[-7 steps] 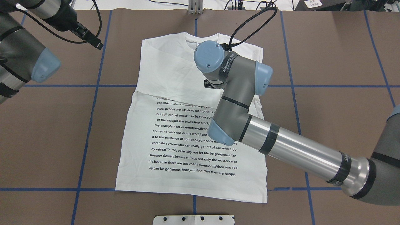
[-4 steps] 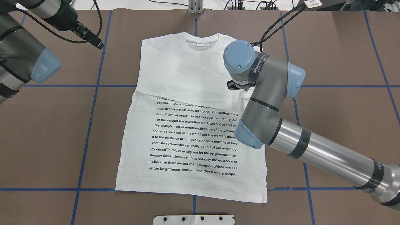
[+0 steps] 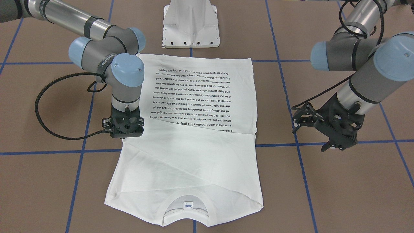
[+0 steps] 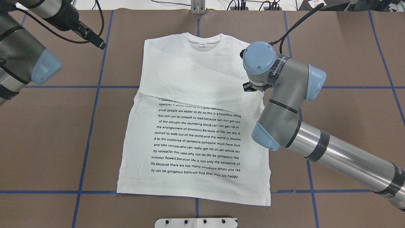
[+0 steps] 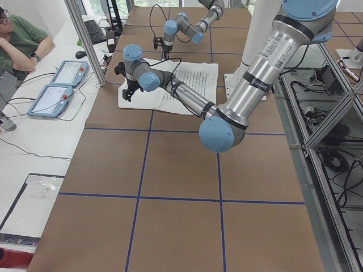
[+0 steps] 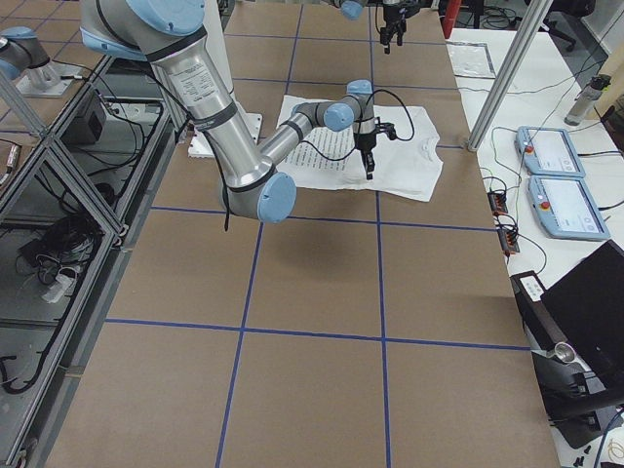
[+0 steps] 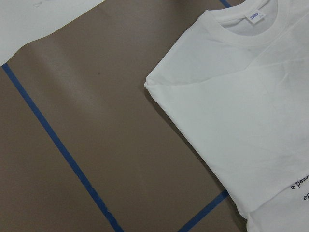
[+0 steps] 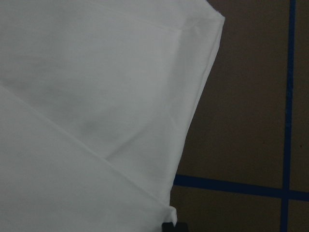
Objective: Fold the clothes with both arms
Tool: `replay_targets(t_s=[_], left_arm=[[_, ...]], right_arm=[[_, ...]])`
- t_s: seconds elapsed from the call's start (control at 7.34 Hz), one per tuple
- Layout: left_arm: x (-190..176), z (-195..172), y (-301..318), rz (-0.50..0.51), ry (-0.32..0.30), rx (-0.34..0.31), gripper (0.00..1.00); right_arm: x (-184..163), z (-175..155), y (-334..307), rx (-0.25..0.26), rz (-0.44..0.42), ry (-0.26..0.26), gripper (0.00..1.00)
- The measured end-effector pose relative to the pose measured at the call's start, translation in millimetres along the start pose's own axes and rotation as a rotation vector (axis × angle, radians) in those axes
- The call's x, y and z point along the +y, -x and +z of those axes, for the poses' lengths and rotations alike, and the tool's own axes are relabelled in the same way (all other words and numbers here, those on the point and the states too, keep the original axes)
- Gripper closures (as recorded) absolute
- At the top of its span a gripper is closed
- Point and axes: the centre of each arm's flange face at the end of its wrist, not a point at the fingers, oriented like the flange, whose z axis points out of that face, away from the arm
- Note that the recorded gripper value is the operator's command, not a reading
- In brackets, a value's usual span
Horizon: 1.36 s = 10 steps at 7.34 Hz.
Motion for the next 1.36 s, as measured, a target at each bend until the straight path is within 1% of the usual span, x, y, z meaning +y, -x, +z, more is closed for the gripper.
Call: replay_targets(t_s=[0.14,0.27,0.41,0.54,0.68,0.82,0.95,1.09,1.23,1.36], left_arm=[[0,-2,-2,0.003,-0.004,0.000,0.00],[-1,-5,-3,0.005,-0.008,0.001,0.00],[-1,-6,-4,0.002,-0.010,0.000,0.00],[6,-8,-4,-0.027,-0.012,-0.001,0.00],[18,-12,-8,-0.085,-0.019,0.001,0.00],[33,-14,-16,-0.141,-0.023,0.009,0.00],[53,-12,-29,-0.185,-0.016,0.025,0.00],[77,-10,-51,-0.230,-0.003,0.051,0.00],[100,-6,-73,-0.272,0.010,0.080,0.00],[128,1,-92,-0.309,0.007,0.115,0.00]], right_arm=[[-4,-1,-5,0.000,0.001,-0.003,0.00],[-10,-6,-9,-0.026,0.012,-0.003,0.00],[-15,-13,-11,-0.095,0.030,0.005,0.00],[-12,-21,-16,-0.176,0.070,0.022,0.00],[4,-33,-30,-0.245,0.121,0.035,0.00],[35,-50,-55,-0.300,0.162,0.041,0.00],[71,-67,-80,-0.338,0.213,0.049,0.00],[103,-80,-93,-0.380,0.281,0.057,0.00],[134,-88,-96,-0.439,0.345,0.059,0.00],[167,-89,-100,-0.484,0.384,0.057,0.00]])
